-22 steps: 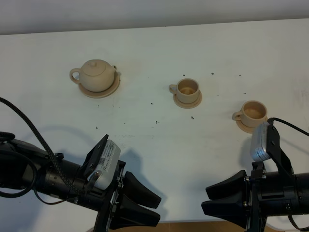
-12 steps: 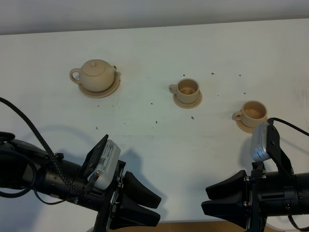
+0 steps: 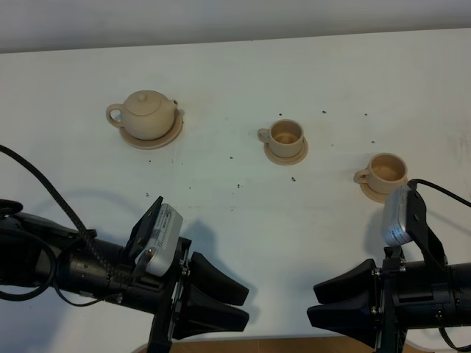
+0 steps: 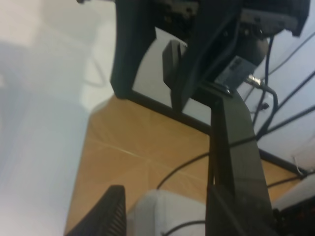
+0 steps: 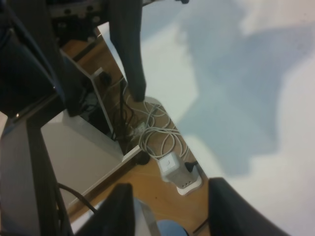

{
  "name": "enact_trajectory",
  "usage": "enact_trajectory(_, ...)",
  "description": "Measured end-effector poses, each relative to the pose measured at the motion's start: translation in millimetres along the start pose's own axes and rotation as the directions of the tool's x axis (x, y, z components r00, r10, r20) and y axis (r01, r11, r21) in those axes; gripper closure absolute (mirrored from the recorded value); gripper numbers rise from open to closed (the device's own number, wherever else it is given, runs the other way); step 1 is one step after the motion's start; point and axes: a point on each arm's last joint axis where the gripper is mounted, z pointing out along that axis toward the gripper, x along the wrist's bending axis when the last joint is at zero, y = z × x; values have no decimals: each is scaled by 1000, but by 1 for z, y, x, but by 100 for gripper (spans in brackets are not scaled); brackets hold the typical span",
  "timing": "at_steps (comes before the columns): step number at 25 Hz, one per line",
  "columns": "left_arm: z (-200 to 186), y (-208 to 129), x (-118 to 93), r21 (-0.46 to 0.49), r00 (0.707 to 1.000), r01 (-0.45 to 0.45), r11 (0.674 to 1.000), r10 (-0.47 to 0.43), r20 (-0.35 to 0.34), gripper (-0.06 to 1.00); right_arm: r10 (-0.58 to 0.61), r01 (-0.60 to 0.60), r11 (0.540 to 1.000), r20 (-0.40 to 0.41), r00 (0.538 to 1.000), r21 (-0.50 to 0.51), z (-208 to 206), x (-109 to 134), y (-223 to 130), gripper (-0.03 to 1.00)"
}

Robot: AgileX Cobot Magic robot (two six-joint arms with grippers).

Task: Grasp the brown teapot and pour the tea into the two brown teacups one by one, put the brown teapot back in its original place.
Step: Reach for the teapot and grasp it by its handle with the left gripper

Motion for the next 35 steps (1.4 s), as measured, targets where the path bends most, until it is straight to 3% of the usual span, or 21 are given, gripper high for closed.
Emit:
enact_trajectory(9,0,4,2,-6,999,53,999,-53,-4,56,2,-2,1000,-2,1000,-1,0,0,0,59)
enact_trajectory(13,-2,18,10,41,995,102,994,-101,-14,56,19,-19,1000,1,1000,-13,1,-2,6,59)
enact_trajectory(17,-10,40,18,154,982,177,972,-164,-93,56,71,-70,997,60,996,-12,2,-13,26,59)
enact_trajectory(21,-24,67,18,246,962,229,942,-180,-206,56,96,-102,993,100,990,61,3,-23,49,59)
enact_trajectory(24,-36,90,17,258,937,265,929,-184,-299,56,123,-140,979,119,985,146,0,-26,70,59)
enact_trajectory(27,-45,110,18,224,891,326,919,-219,-396,56,143,-183,954,176,974,237,-9,-27,92,59)
enact_trajectory(32,-59,134,24,166,805,393,904,-252,-537,56,160,-283,912,378,912,296,-41,-17,118,59)
enact_trajectory(35,-65,145,26,142,776,381,913,-233,-586,56,139,-316,902,493,859,294,-68,0,118,59)
